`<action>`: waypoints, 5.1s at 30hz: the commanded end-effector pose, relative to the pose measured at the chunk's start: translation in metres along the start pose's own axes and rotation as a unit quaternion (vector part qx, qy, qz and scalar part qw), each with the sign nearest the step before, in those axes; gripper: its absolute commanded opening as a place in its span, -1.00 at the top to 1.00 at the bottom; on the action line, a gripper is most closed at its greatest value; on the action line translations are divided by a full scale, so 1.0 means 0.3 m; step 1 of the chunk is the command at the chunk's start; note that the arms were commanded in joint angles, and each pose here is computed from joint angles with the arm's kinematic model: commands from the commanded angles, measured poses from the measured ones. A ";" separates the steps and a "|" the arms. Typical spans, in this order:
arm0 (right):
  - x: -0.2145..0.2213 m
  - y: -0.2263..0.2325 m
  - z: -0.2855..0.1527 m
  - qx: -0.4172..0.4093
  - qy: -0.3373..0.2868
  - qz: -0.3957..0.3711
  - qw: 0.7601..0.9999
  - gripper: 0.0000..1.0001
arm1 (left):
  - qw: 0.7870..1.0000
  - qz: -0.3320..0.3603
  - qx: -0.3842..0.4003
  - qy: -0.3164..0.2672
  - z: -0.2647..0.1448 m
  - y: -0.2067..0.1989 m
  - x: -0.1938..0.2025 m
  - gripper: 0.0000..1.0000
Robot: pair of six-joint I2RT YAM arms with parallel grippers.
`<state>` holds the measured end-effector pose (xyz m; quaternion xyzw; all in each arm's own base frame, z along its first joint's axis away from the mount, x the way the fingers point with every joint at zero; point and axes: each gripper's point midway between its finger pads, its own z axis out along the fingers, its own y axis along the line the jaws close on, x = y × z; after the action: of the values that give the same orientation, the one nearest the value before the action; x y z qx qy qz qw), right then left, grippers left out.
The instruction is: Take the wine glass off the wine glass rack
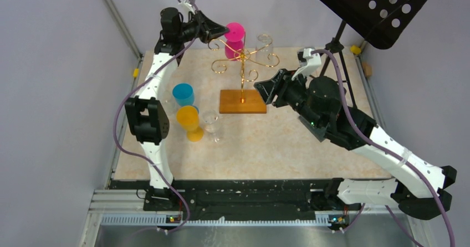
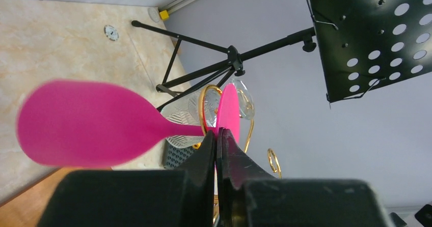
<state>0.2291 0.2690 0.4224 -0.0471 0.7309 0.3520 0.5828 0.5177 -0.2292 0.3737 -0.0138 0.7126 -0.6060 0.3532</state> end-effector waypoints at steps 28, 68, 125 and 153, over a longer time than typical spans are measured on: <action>-0.045 0.007 -0.011 -0.010 -0.029 0.017 0.999 0.07 | 0.993 -0.009 0.075 -0.092 0.010 -0.254 -0.045 1.00; -0.040 0.013 -0.008 -0.015 -0.030 0.027 0.999 0.07 | 0.994 0.080 0.043 -0.059 -0.094 -0.384 0.014 1.00; -0.102 0.093 -0.056 -0.101 -0.082 0.044 0.991 -0.43 | 0.951 0.189 0.192 -0.149 -0.465 -0.865 0.044 1.00; -0.380 0.278 -0.273 -0.316 -0.301 0.122 0.892 -0.38 | 0.896 -0.046 0.429 -0.110 -0.823 -1.286 0.350 1.00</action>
<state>0.1813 0.2750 0.5137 -0.0308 0.4791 0.5982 0.6416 0.1926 -0.1770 0.6431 0.0185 0.3815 -0.8398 0.3859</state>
